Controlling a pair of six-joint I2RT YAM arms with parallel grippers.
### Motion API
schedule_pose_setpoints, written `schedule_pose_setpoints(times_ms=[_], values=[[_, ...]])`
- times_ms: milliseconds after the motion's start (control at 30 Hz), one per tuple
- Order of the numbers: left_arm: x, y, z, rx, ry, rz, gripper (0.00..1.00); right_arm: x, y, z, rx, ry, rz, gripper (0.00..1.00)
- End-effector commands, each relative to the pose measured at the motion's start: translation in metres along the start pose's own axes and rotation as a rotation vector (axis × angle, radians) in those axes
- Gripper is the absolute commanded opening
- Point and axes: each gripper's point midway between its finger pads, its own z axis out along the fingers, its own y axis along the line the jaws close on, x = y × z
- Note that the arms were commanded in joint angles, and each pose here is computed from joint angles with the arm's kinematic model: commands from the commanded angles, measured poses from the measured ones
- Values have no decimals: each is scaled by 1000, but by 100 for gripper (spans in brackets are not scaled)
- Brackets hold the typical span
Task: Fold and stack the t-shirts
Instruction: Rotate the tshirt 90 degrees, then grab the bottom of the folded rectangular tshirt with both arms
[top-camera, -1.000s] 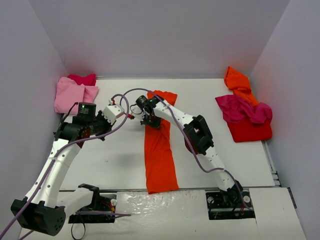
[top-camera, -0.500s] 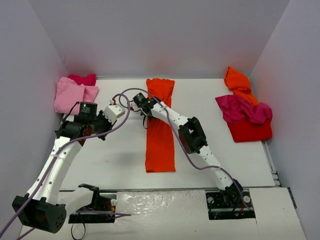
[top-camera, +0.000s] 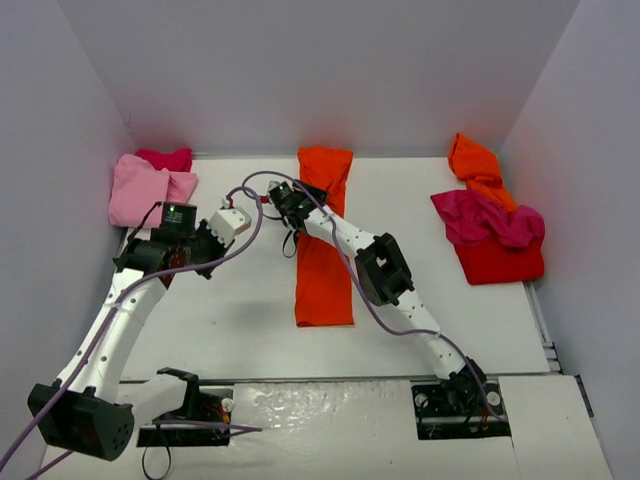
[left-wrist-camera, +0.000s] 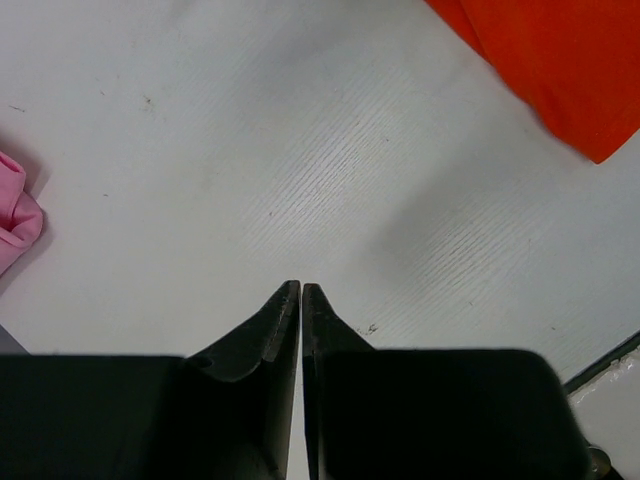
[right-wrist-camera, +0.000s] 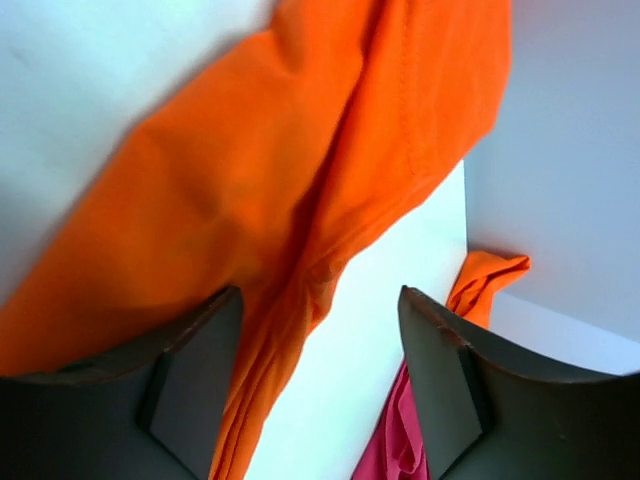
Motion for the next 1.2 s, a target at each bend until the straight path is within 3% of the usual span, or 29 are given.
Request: schedule_pose_setpoints(times_ms=[0,233,367,433,500,600,800,1167], values=[[-25,8,-10,-27,-92,27,4,-3,-9,-15,-11,-24,67,64],[-51,-6,-15,97,-126,33,9,21,-89,-91,61,-32,215,77],[-55,-31,3,295,-82,-84,10,73,-90,-124,-198,-17,335,77],[-54,-57,19,481,-51,-176,10,109,-89,-120,-363,22,517,75],[-47,-82,30,638,6,-271,10,136,-50,-134,-666,14,622,70],[-42,-97,47,743,46,-346,7,174,-21,-150,-824,71,690,70],[-32,-109,69,851,107,-439,4,202,35,-183,-1167,120,766,71],[-7,-126,111,996,246,-570,10,223,76,-198,-1444,168,791,70]])
